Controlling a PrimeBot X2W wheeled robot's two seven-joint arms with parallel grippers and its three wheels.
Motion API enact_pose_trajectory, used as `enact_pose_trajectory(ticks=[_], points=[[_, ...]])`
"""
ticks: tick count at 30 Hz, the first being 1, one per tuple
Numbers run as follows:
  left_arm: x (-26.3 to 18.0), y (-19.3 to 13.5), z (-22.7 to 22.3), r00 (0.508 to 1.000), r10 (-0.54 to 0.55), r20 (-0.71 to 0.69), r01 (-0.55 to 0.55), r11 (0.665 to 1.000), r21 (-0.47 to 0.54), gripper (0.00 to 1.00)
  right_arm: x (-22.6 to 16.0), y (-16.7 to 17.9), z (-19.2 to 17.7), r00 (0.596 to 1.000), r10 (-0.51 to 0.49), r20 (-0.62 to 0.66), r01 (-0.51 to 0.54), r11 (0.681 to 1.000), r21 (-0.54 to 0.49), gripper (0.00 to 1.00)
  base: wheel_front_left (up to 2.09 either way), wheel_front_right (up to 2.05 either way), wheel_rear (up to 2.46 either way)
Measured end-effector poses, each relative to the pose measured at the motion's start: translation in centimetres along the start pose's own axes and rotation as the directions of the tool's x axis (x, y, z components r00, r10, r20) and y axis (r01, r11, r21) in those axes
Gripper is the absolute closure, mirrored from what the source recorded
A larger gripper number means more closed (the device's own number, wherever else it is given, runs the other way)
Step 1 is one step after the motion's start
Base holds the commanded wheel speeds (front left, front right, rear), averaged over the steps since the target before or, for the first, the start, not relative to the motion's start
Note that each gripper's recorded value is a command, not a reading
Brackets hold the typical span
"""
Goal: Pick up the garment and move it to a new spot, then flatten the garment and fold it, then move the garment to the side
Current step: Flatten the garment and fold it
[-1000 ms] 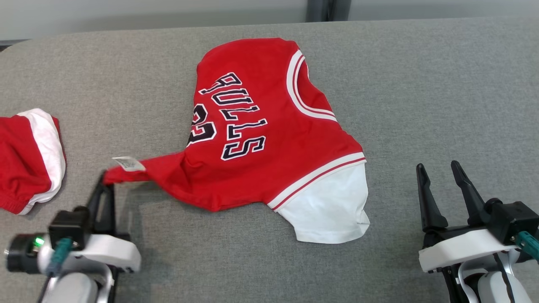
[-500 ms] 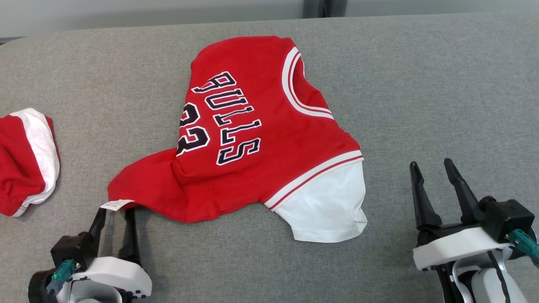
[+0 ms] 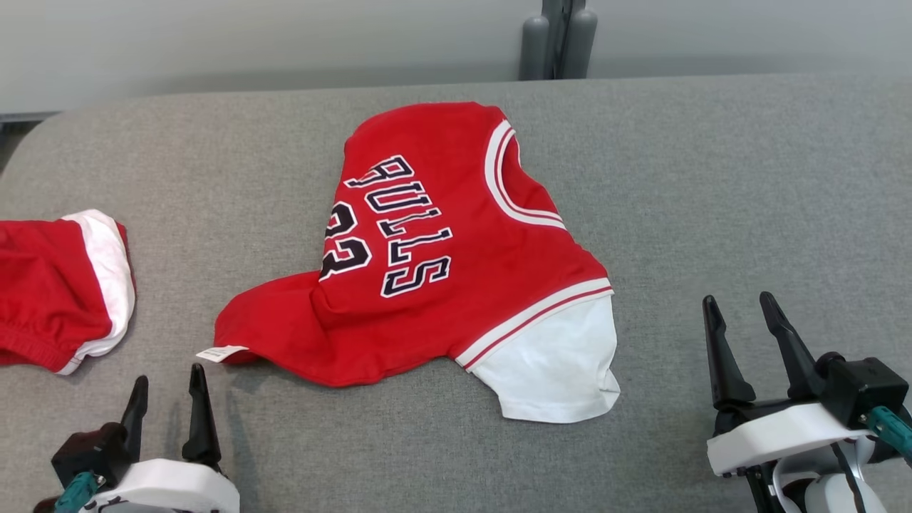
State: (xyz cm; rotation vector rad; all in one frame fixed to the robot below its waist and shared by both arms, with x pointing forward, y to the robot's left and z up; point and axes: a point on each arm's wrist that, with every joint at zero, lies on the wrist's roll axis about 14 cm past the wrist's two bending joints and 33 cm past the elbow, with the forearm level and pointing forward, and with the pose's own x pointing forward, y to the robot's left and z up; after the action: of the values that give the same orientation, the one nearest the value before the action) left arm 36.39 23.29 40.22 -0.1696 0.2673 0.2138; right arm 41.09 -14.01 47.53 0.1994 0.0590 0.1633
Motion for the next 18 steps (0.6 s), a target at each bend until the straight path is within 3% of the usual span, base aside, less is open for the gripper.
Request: enact_pose_trajectory(ticks=[9,18], points=[[-1.1,-2.3,5.3,0.983,-0.061,0.174,0.069,0.997,-0.040,0.00,-1.2,0.4,1.3,0.999,0.004,0.032,-0.004,1.000,-0.005,0.00,0.00,0.00,0.00],[-1.8,-3.6,6.0,0.978,-0.102,0.184,0.106,0.994,-0.011,0.00,-1.7,0.6,1.2,1.000,0.008,0.020,-0.008,1.000,-0.007,0.00,0.00,0.00,0.00]])
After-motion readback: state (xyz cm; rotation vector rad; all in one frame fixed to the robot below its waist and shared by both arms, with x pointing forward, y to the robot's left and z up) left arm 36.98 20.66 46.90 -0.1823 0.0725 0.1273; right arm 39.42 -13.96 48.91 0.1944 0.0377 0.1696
